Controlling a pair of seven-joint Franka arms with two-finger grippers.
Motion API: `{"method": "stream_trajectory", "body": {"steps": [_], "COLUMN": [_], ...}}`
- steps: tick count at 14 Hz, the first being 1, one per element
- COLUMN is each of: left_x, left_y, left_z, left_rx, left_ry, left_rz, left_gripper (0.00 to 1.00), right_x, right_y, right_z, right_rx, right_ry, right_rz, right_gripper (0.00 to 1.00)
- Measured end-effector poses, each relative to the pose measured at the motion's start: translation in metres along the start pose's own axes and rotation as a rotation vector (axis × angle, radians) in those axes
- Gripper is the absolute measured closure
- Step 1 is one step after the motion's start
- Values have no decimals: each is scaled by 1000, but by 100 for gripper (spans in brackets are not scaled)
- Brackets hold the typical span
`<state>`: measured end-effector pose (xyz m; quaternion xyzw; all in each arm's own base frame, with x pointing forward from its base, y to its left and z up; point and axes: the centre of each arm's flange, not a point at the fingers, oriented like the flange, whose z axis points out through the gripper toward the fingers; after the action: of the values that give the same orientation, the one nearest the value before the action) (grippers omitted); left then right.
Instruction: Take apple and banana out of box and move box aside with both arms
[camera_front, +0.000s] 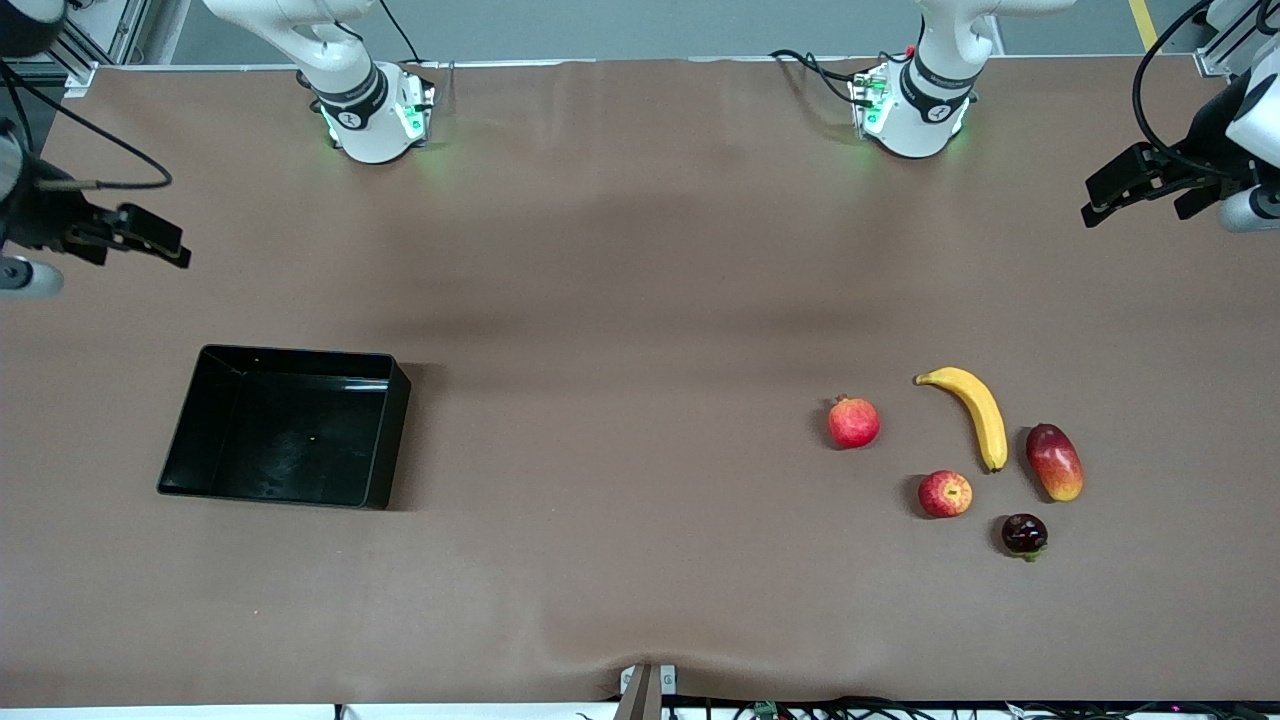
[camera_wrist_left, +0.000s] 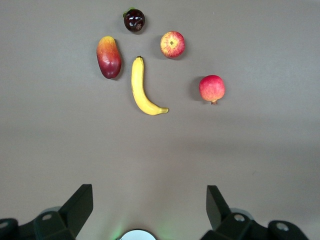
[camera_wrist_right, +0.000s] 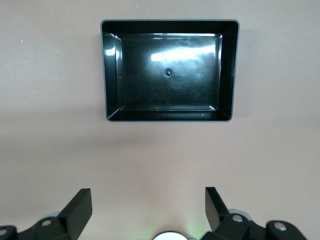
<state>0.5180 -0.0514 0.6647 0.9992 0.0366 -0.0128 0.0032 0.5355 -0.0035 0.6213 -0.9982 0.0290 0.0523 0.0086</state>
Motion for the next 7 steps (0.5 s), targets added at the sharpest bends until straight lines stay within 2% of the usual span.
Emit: {"method": "stream_trajectory", "body": {"steps": [7], "left_x": [0], "left_y": [-3], "left_z": [-3], "left_rx": [-1], "left_ry": [4], "left_rz": [-7], "left_gripper": [0], "right_x": [-2], "right_y": [1], "right_z": [-11], "right_rx": [1], "right_ry": [8], "right_rz": [2], "right_gripper": [0]}}
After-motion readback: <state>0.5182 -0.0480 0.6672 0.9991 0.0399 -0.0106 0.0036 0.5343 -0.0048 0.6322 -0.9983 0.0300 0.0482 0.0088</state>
